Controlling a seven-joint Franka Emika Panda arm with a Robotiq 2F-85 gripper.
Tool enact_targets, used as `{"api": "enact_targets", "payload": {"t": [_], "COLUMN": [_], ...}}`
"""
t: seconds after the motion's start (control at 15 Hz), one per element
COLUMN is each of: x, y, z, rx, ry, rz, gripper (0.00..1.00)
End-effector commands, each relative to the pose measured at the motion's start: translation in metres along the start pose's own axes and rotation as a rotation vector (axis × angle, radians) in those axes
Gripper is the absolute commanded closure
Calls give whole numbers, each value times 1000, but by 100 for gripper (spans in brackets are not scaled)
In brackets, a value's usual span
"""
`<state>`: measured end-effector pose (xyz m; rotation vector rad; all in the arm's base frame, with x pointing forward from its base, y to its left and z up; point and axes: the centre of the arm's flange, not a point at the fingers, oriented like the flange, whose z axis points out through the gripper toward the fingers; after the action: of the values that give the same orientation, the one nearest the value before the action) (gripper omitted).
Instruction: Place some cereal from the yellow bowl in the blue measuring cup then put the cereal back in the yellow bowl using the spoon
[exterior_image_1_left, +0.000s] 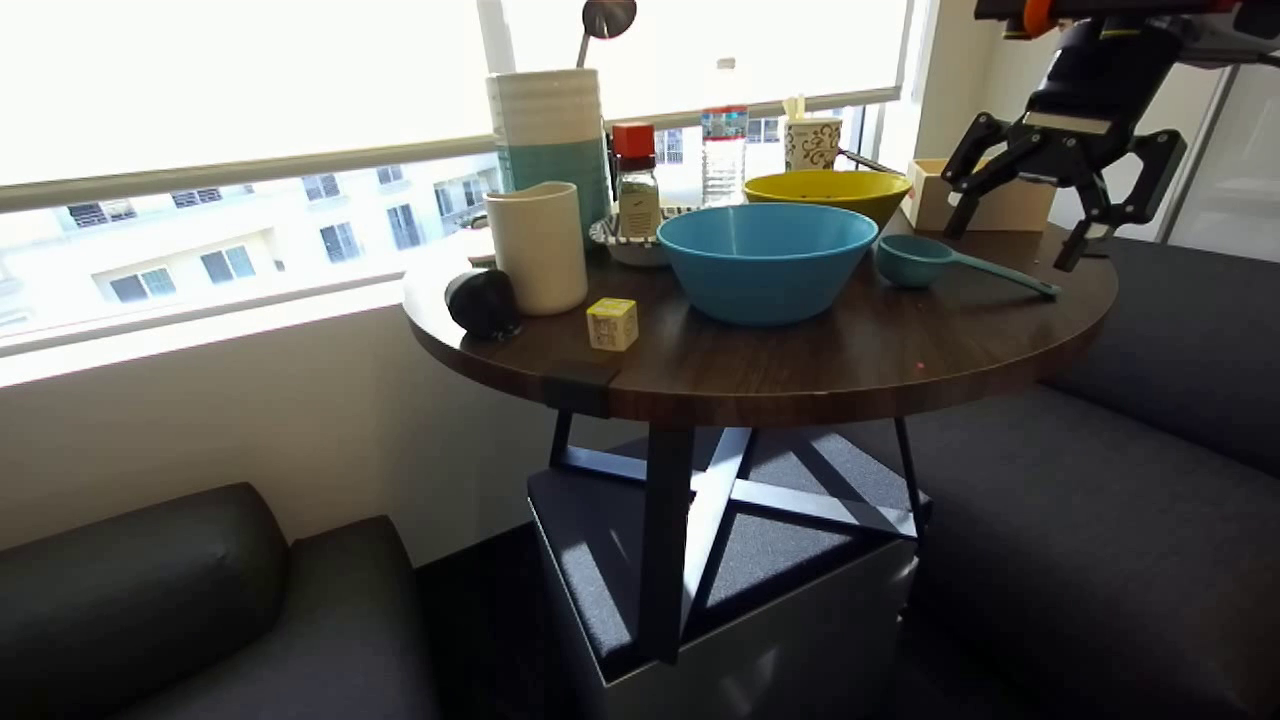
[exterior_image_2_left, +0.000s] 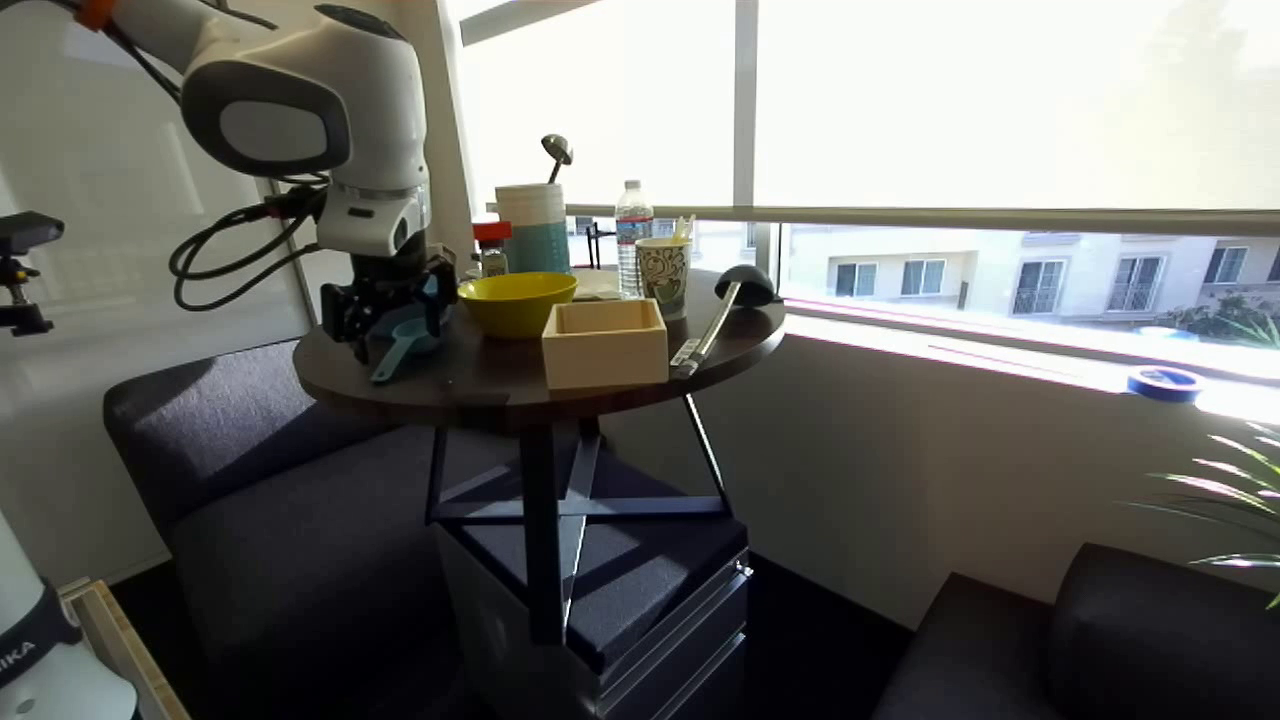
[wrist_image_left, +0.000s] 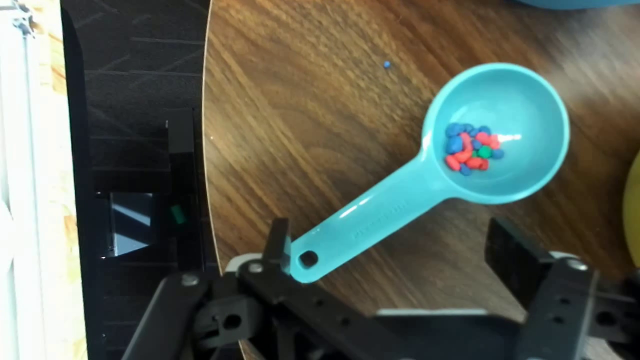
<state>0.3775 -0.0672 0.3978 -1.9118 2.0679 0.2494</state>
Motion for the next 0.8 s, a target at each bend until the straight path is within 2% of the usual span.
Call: {"api": "enact_targets", "payload": {"t": [0.0, 0.73], "x": [-3, -2], "y": [9, 8], "z": [3, 16], "rx": [9, 7], "ry": [-38, -86], "rz": [38, 79], "gripper": [0, 0]}}
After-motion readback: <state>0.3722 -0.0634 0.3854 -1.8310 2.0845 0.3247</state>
